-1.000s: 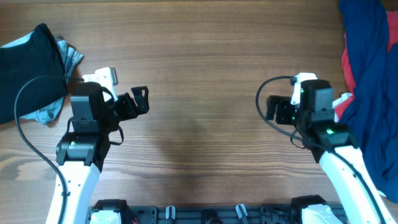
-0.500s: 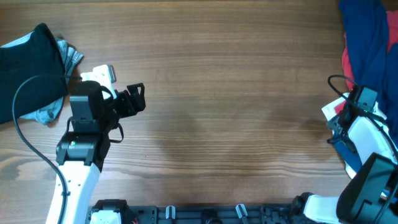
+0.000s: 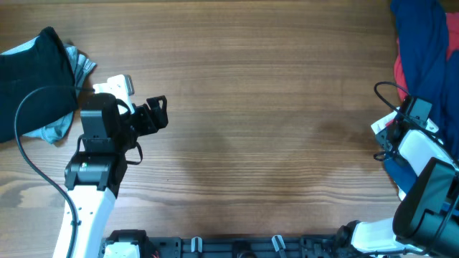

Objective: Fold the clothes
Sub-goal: 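Reach the right gripper into the clothes pile and grasp the blue shirt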

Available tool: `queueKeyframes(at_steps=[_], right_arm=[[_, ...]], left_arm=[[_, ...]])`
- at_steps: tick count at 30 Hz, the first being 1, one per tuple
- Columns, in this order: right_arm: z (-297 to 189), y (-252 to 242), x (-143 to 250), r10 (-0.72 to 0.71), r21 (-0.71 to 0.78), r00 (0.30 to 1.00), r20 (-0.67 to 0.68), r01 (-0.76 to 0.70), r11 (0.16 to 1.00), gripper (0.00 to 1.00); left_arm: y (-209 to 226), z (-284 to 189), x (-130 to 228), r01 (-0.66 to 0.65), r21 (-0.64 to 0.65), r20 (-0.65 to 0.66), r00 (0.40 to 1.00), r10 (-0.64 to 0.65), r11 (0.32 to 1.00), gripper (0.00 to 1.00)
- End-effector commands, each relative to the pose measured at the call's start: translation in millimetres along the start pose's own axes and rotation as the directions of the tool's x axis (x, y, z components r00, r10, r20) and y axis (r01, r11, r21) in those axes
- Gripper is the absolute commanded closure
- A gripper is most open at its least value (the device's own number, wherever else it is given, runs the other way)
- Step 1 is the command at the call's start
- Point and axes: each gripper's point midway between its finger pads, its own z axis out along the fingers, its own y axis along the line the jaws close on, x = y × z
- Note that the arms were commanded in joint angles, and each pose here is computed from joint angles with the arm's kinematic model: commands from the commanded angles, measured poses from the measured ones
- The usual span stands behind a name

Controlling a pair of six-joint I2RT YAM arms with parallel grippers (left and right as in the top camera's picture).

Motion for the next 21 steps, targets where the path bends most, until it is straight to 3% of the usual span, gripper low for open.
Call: queueKeyframes(at_steps=[1, 2, 4, 5, 21], right_arm=[[3.7, 0.3, 4.0, 0.0, -0.002, 1.0, -0.014, 0.0, 1.0, 0.65], [3.7, 0.4, 3.8, 0.001, -0.002, 1.0, -0.014, -0.001, 1.0, 0.7], [3.7, 0.9, 3.0, 0.002, -0.004, 1.0, -0.01, -0.002, 1.0, 0.92], [3.7, 1.0, 2.8, 0.003, -0.005, 1.0, -0.01, -0.003, 1.0, 0.96], [-10.1, 5.7, -17.6, 0.029, -0.038, 0.998, 0.056, -0.026, 0.999, 0.88]], left_arm=[[0.0, -2.8, -9.0, 0.002, -0.006, 0.024, 1.0, -0.002, 1.0, 0.16], [-0.1, -2.8, -9.0, 0.001, -0.005, 0.024, 1.0, -0.001, 1.0, 0.16], [0.0, -2.8, -9.0, 0.002, -0.006, 0.024, 1.0, -0.002, 1.0, 0.16], [0.0, -2.8, -9.0, 0.002, -0.006, 0.024, 1.0, -0.002, 1.0, 0.16], [0.0, -2.8, -9.0, 0.001, -0.006, 0.024, 1.0, -0.001, 1.0, 0.16]])
